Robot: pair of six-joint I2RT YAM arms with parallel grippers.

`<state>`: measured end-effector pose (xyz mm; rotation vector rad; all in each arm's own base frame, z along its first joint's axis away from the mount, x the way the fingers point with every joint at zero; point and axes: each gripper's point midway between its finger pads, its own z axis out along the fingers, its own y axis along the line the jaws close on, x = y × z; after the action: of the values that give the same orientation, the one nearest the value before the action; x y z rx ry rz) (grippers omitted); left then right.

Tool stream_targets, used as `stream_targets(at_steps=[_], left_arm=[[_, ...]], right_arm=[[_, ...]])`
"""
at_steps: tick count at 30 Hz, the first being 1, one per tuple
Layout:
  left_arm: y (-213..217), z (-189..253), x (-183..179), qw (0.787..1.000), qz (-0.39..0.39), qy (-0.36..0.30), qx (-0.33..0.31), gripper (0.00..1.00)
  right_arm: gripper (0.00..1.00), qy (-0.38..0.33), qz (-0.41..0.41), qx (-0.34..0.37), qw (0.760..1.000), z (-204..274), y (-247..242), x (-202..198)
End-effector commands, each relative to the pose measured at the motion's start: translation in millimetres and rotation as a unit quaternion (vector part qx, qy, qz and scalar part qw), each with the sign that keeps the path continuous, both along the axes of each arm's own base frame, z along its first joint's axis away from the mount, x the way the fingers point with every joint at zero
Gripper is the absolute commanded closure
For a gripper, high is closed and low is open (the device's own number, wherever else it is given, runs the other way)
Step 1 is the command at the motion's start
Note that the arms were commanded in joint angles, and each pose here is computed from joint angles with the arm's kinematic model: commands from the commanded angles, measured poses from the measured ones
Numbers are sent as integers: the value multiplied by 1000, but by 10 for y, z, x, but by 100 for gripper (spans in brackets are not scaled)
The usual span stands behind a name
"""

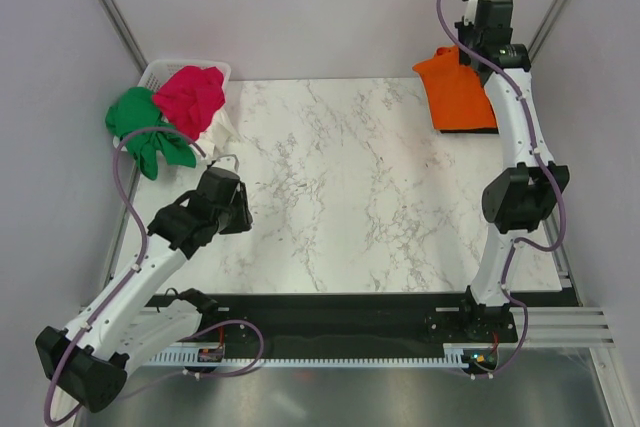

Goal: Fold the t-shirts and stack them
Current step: Neatly place the folded tshirt to the corner

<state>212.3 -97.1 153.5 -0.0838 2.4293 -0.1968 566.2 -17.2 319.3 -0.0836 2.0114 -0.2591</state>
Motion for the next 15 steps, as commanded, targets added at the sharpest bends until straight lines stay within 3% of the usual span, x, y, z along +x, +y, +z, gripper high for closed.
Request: stream_targets(at_steps=[1,6,15], left_arm=[[4,43,55,1000,18,-12,-4,62],[2,10,61,1000,17,-5,0,62],[21,6,56,1000,22,-6,3,62]], right_arm=[[100,-37,15,0,999,234,-41,122],[100,-25,27,9,999,88,-33,210],[100,-29,9,17,999,-75,-453,443]])
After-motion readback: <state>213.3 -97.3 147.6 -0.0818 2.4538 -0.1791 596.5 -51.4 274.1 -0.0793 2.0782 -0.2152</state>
